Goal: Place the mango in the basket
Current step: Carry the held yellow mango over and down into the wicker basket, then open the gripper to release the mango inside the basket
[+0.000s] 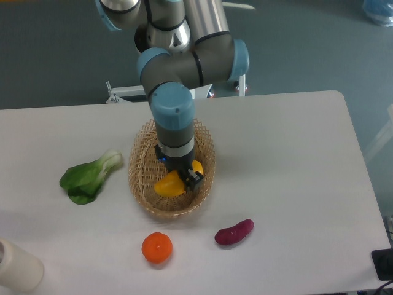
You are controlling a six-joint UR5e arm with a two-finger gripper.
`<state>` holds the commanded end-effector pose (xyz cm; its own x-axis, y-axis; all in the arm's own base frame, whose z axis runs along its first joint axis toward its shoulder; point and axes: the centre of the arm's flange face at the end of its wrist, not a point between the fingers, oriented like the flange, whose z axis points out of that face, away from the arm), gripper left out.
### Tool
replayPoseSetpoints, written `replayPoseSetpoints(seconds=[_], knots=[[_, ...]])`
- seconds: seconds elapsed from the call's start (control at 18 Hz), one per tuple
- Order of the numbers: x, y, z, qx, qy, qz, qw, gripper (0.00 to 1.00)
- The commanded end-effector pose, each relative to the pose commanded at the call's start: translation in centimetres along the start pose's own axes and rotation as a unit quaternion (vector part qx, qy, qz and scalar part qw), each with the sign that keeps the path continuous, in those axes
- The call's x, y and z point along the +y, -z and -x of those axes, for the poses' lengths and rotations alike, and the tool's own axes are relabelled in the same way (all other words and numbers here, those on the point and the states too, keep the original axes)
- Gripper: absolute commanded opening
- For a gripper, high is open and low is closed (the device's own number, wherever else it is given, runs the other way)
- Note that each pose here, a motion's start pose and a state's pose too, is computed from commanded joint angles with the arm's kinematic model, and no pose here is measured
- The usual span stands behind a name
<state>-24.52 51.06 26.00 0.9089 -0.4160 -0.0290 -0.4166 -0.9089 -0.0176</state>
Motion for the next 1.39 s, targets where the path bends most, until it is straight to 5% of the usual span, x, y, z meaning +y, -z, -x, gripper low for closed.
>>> replayPoseSetpoints(seconds=[0.39,0.56,1.39], knots=[[0.0,-1.4,-1.4,0.011,-0.008,0.015,0.9998,0.72],[-0.1,-1.0,-1.2,0.008,-0.005,0.012,0.9999,1.00],[1.7,6.1,6.0,-0.065,0.038,-0.027,0.9968,1.00]])
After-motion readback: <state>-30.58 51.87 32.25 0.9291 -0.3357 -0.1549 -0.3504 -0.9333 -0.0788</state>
